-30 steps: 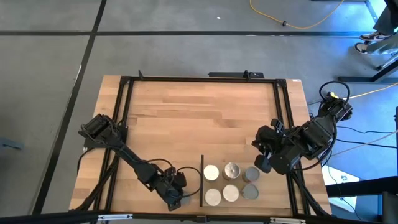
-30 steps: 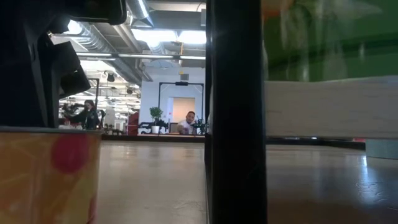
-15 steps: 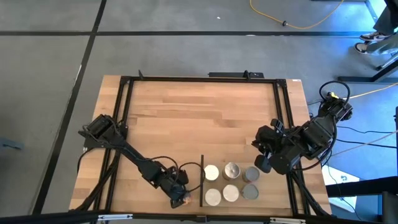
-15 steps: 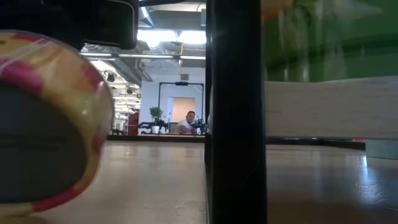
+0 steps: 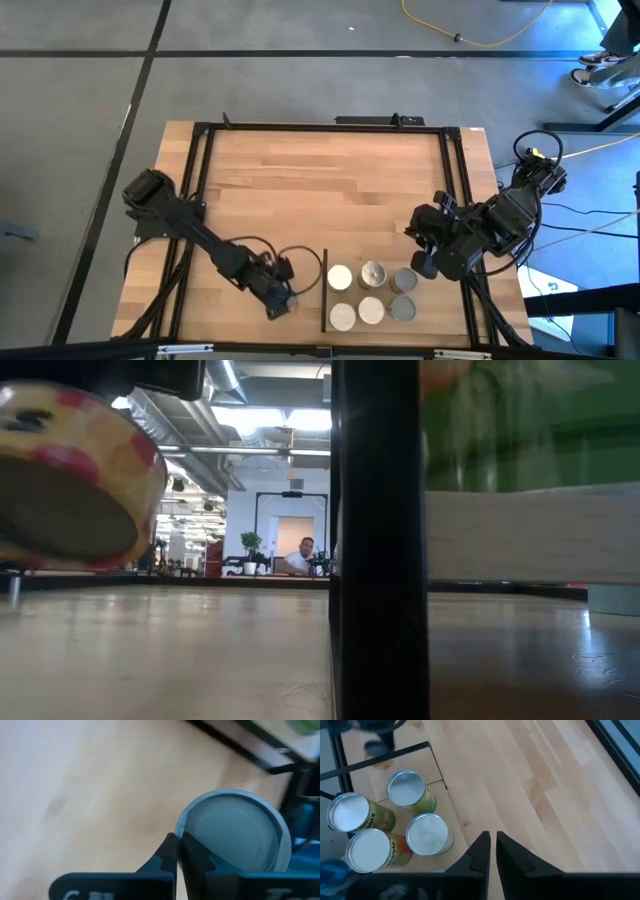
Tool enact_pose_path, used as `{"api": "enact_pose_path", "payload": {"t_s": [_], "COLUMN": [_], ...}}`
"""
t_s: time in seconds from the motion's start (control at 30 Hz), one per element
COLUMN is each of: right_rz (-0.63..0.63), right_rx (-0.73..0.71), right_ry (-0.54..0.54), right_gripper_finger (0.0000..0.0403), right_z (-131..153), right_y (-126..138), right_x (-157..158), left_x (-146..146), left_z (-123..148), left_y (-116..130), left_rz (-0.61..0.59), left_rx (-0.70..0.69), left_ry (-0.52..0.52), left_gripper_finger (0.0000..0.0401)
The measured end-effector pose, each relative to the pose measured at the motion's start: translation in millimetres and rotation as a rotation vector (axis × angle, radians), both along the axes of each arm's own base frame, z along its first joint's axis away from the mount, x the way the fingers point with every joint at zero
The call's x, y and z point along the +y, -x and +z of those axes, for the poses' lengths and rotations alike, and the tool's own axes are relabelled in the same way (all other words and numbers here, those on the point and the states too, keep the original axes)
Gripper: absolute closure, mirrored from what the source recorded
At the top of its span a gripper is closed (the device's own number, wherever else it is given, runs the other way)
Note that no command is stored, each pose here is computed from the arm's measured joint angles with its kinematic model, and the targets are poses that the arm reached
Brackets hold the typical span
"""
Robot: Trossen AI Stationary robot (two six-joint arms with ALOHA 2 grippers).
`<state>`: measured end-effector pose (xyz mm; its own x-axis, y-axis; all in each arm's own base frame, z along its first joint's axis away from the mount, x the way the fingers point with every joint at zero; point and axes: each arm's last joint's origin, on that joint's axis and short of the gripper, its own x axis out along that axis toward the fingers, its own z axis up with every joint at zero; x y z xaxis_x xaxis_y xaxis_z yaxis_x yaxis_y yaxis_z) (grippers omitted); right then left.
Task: Pick and place cans onto a shelf
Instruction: Put the canned orange on the shelf
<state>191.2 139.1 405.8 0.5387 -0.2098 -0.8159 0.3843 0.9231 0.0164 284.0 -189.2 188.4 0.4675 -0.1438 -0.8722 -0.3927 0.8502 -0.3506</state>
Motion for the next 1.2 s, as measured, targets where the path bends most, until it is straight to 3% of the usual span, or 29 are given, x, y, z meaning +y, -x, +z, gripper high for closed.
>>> {"api": "enact_pose_path", "payload": {"t_s": [0.13,0.37,0.6,0.77,0.9,1.07,1.2], "right_rz": [0.013,0.033,0.019,-0.044,-0.139,-0.214,-0.263], "right_rx": [0.002,0.007,-0.042,-0.075,-0.104,-0.111,-0.108], "right_ry": [0.008,0.021,0.108,0.123,0.108,0.100,0.106], "right_gripper_finger": [0.0370,0.0370,0.0369,0.0369,0.0370,0.0370,0.0370], "right_z": [0,0,2,3,4,4,4], "right_y": [0,0,-2,-7,-14,-21,-26], "right_x": [0,0,-3,-10,-20,-33,-44], "left_x": [26,90,164,220,257,285,296], "left_z": [26,78,96,116,134,134,115], "left_y": [13,31,19,-3,-24,-57,-86], "left_rz": [0.058,0.277,0.376,0.325,0.220,0.066,-0.049], "left_rx": [0.038,-0.068,-0.083,-0.149,-0.194,-0.169,-0.094], "left_ry": [-0.060,-0.153,-0.286,-0.357,-0.436,-0.455,-0.438], "left_gripper_finger": [0.0400,0.0400,0.0401,0.0401,0.0401,0.0401,0.0401]}}
